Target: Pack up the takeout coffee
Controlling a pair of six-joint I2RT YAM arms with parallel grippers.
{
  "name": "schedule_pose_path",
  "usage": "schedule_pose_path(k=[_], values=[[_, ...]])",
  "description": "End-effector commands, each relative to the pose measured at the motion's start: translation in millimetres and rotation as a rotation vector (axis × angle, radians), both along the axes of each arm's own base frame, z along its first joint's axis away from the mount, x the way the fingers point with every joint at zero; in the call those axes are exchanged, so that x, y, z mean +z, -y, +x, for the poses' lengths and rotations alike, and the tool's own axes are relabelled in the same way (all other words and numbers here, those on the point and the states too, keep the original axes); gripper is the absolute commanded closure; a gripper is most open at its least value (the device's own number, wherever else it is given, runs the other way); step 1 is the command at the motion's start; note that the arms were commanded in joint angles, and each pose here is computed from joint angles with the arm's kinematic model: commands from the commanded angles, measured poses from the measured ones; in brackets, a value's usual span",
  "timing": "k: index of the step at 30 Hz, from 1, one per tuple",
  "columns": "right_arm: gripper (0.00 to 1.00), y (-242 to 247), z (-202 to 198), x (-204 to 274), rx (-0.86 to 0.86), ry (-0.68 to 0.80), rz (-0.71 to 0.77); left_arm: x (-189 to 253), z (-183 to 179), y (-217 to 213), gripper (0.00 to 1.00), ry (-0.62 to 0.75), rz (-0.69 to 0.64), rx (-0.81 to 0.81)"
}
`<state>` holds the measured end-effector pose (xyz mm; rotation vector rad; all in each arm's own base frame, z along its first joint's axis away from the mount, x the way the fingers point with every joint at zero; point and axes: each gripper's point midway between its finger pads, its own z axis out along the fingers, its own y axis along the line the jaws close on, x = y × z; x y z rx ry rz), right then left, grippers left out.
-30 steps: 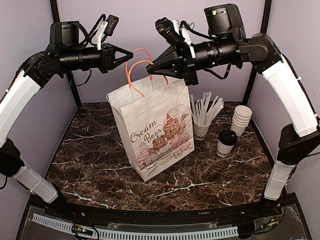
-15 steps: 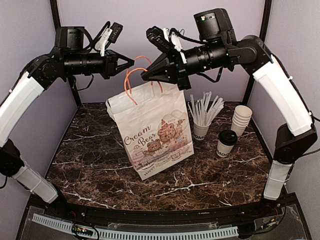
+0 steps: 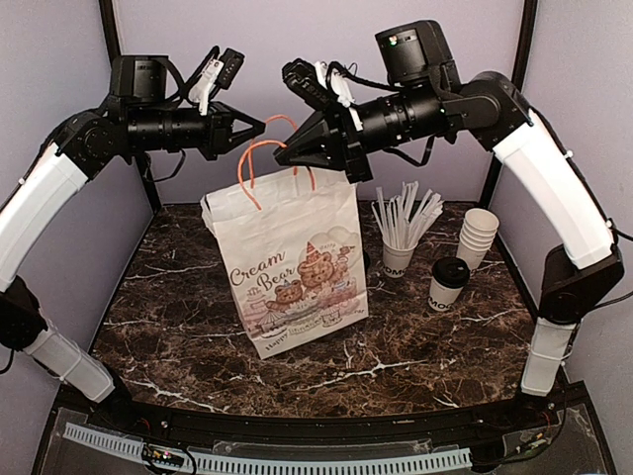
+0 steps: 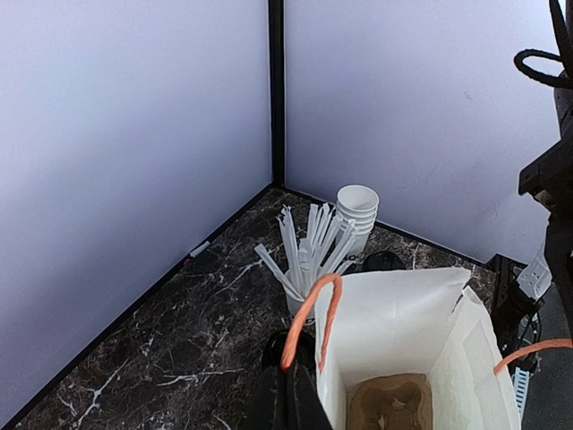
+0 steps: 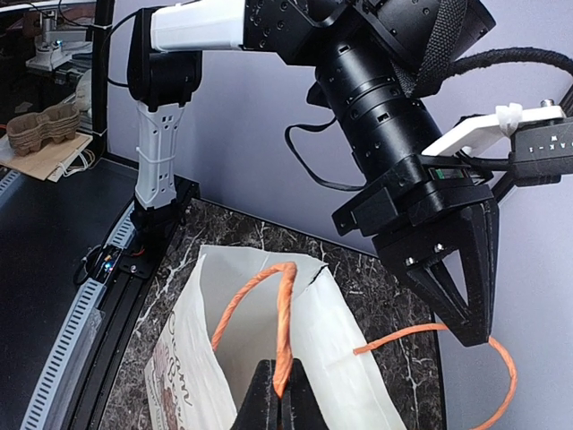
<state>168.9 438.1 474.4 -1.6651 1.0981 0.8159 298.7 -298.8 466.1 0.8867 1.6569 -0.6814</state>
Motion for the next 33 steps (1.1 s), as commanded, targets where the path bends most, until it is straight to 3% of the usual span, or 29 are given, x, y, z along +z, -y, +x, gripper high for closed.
schedule_pose_path(k=[1, 4, 5, 6, 7, 8, 9, 11, 14, 23, 27, 33], values=[[1.0, -5.6, -6.0, 5.4, 0.026, -0.001, 0.024, 10.3, -7.6, -10.0, 1.0, 0.041, -0.008, 0.007], [0.98, -6.5, -7.0, 4.4, 0.03, -0.004, 0.022, 10.8, -8.0, -11.4, 1.0, 0.046, -0.006, 0.012], [0.91, -6.4, -7.4, 3.6, 0.032, -0.003, 0.019, 10.6, -7.8, -11.8, 0.97, 0.046, -0.004, 0.014], [0.8, -5.9, -8.0, 2.6, 0.034, -0.004, 0.015, 9.3, -7.0, -12.8, 0.89, 0.043, 0.001, 0.022], [0.67, -5.7, -7.9, 1.8, 0.034, -0.005, 0.012, 8.6, -5.7, -14.0, 0.67, 0.041, 0.003, 0.031], [0.55, -5.1, -7.3, 1.1, 0.029, -0.008, 0.008, 7.6, -3.1, -16.2, 0.56, 0.04, 0.008, 0.052], [0.45, -4.3, -7.8, 0.6, 0.028, -0.006, 0.005, 6.6, -2.2, -17.2, 0.38, 0.036, 0.011, 0.061], [0.29, -2.1, -6.7, 0.0, 0.018, 0.001, -0.001, 4.0, 2.0, -20.5, 0.25, 0.033, 0.022, 0.091], [0.15, -0.2, -4.4, -1.2, 0.002, 0.004, -0.007, 2.6, 5.9, -24.9, 0.2, 0.036, 0.032, 0.123], [0.09, 42.1, 25.2, -21.9, -0.13, 0.008, -0.092, -27.4, 1.9, -34.8, 0.19, 0.026, 0.075, 0.149], [0.1, 100.8, 71.1, -45.4, -0.307, -0.032, -0.138, -69.5, 3.7, -56.6, 0.18, 0.035, 0.147, 0.241], [0.1, 211.7, 129.1, -105.6, -0.656, -0.137, -0.201, -130.2, 16.1, -99.6, 0.02, 0.057, 0.224, 0.422]])
